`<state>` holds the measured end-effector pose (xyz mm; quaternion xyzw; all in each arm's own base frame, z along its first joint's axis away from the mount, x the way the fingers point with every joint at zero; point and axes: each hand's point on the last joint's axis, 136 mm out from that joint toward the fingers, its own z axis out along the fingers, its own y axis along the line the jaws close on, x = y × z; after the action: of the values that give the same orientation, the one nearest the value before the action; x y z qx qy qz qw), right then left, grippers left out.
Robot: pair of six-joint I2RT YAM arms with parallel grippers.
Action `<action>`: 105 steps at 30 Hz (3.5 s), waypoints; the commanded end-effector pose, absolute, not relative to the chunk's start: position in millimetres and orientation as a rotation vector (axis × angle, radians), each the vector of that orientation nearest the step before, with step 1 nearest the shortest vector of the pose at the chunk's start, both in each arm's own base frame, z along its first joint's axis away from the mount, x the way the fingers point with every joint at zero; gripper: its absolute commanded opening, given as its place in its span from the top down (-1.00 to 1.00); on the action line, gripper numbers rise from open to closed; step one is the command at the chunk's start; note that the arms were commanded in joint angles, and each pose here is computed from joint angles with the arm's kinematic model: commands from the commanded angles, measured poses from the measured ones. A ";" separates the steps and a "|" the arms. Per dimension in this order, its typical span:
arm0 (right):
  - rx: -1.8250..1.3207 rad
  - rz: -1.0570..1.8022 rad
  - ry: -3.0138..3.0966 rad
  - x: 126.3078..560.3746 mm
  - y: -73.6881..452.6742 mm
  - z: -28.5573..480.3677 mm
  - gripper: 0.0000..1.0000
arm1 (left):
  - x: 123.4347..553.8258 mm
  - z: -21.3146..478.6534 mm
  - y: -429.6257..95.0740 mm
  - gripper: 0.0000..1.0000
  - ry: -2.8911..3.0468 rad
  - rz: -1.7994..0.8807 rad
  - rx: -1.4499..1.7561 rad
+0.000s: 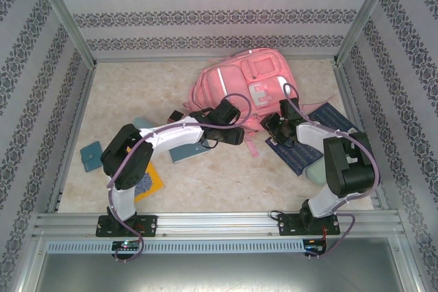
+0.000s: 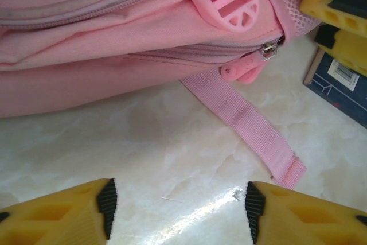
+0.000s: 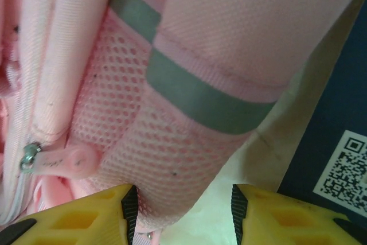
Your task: Pack books, pencil case, and school supplies into a backpack
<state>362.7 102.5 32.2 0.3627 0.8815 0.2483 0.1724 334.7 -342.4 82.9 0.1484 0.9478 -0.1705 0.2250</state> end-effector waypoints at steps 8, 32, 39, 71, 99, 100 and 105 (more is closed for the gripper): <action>0.938 0.777 2.488 389.2 116.8 39.5 0.13 | 330.1 94.0 -361.3 -0.06 2.527 -0.497 0.575; 0.882 0.847 2.471 394.1 121.4 76.8 1.00 | 364.2 59.9 -387.3 0.50 2.472 -0.375 0.753; 0.884 0.776 2.507 409.7 115.9 51.4 1.00 | 368.8 52.9 -387.1 0.51 2.480 -0.352 0.728; 0.901 0.837 2.503 432.6 121.5 41.3 1.00 | 395.0 21.1 -419.7 0.51 2.669 -0.466 0.288; 0.940 0.841 2.492 431.8 113.6 39.3 1.00 | 410.3 14.0 -346.9 1.00 2.684 -0.312 0.048; 0.941 0.842 2.492 432.5 113.3 39.5 1.00 | 410.5 14.2 -342.4 1.00 2.683 -0.309 0.039; 0.943 0.845 2.493 433.0 112.8 38.2 1.00 | 410.8 20.8 -329.0 1.00 2.674 -0.320 0.020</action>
<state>423.0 120.1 38.4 0.3277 0.8840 0.2950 0.1554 410.4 -355.1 24.7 0.0266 0.9628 -0.1440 0.2271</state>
